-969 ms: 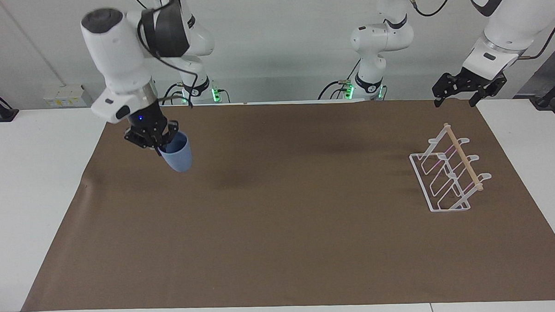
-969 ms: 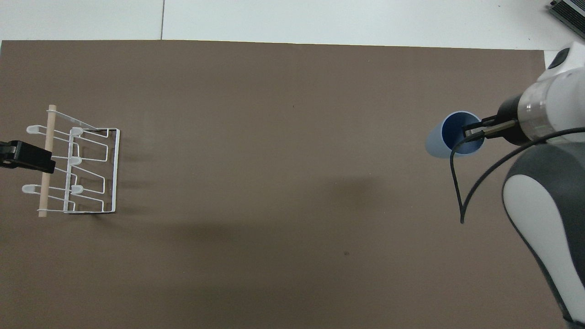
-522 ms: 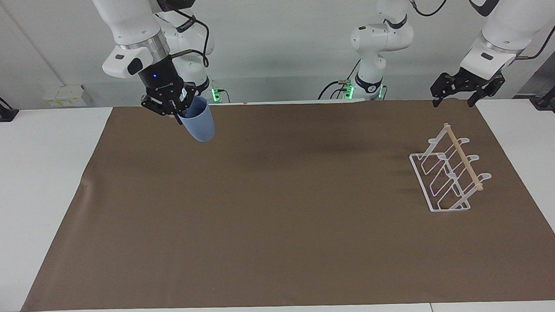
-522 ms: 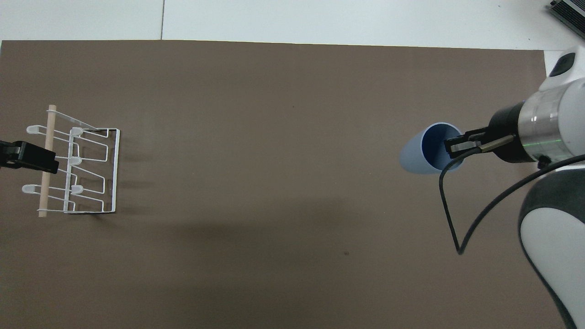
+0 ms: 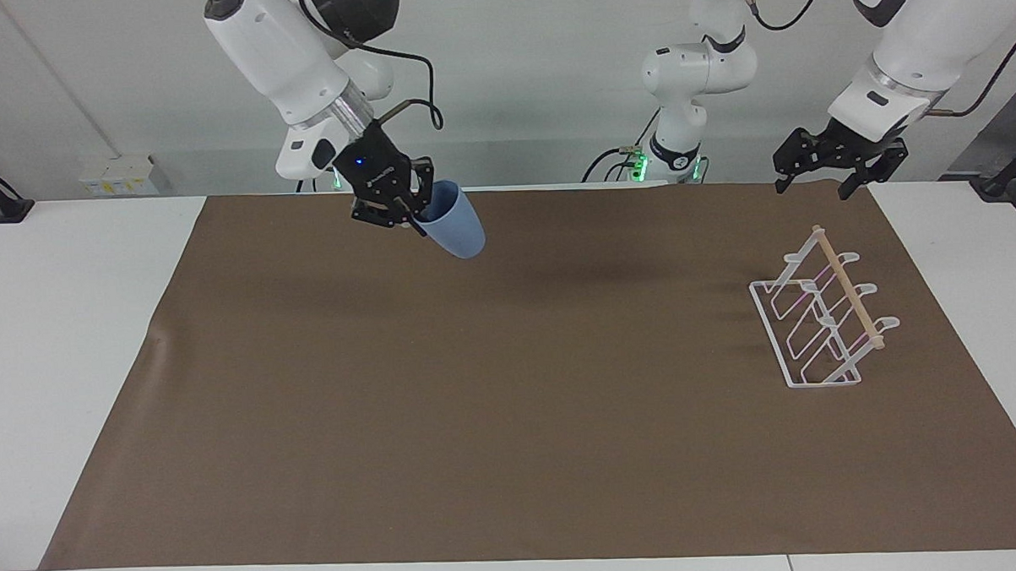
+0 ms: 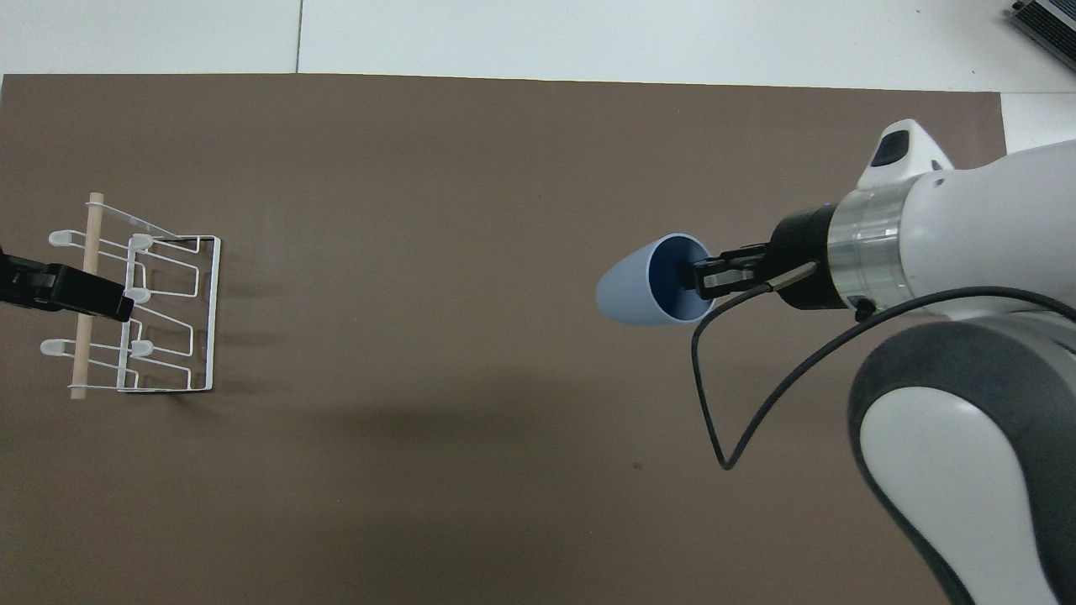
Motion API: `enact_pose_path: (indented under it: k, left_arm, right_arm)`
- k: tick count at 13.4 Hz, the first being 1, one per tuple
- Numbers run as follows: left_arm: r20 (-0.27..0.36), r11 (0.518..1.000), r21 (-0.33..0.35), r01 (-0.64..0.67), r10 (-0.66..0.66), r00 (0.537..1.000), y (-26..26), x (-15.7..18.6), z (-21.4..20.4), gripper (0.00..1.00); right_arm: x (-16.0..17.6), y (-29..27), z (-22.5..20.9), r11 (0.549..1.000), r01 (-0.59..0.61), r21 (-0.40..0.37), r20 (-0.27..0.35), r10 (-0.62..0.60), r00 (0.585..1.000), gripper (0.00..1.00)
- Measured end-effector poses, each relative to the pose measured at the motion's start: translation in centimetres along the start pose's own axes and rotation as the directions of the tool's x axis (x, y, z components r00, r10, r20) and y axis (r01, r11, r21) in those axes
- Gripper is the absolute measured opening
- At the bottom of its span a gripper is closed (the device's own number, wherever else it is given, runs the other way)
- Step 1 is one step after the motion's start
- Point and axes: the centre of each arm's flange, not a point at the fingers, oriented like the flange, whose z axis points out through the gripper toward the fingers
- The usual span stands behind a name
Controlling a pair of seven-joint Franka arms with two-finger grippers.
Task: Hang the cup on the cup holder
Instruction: 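Lift the blue cup and tip it sideways toward the rack, then carry the cup toward the left gripper while the left gripper approaches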
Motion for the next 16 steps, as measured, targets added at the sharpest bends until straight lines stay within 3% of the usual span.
enact_pose_path:
  k: [3,5,7,9,12,14,16]
  left_arm:
    - [-0.038,0.975,-0.054,-0.216,0.214,0.976,0.7,0.3,-0.1,1.00]
    - [-0.081,0.919,-0.045,-0.392,0.387,0.918,1.5,0.8,-0.1,1.00]
    - [-0.109,0.828,-0.019,-0.560,0.555,0.825,3.0,1.4,0.4,1.00]
    - [-0.142,0.704,-0.014,-0.710,0.702,0.698,4.7,1.8,0.6,1.00]
    - [-0.187,0.546,0.027,-0.837,0.826,0.532,7.0,2.3,0.3,1.00]
    - [-0.212,0.480,0.078,-0.874,0.864,0.456,7.9,2.8,-0.1,1.00]
    - [-0.230,0.438,0.098,-0.893,0.883,0.408,9.1,3.1,-0.2,1.00]
  right_arm:
    - [0.7,-4.1,4.0,0.990,-0.038,0.135,-0.038,0.044,0.998,0.06]
    - [1.0,-6.8,6.0,0.962,-0.161,0.219,-0.042,0.175,0.984,0.06]
    - [1.0,-9.0,7.1,0.908,-0.298,0.295,-0.020,0.318,0.948,0.06]
    - [0.8,-10.7,7.7,0.811,-0.447,0.378,0.047,0.465,0.884,0.06]
    - [0.4,-12.8,8.7,0.695,-0.585,0.418,0.137,0.588,0.797,0.06]
    - [0.7,-13.4,9.2,0.640,-0.637,0.430,0.159,0.640,0.751,0.06]
    - [1.0,-13.5,9.5,0.617,-0.658,0.432,0.171,0.661,0.731,0.06]
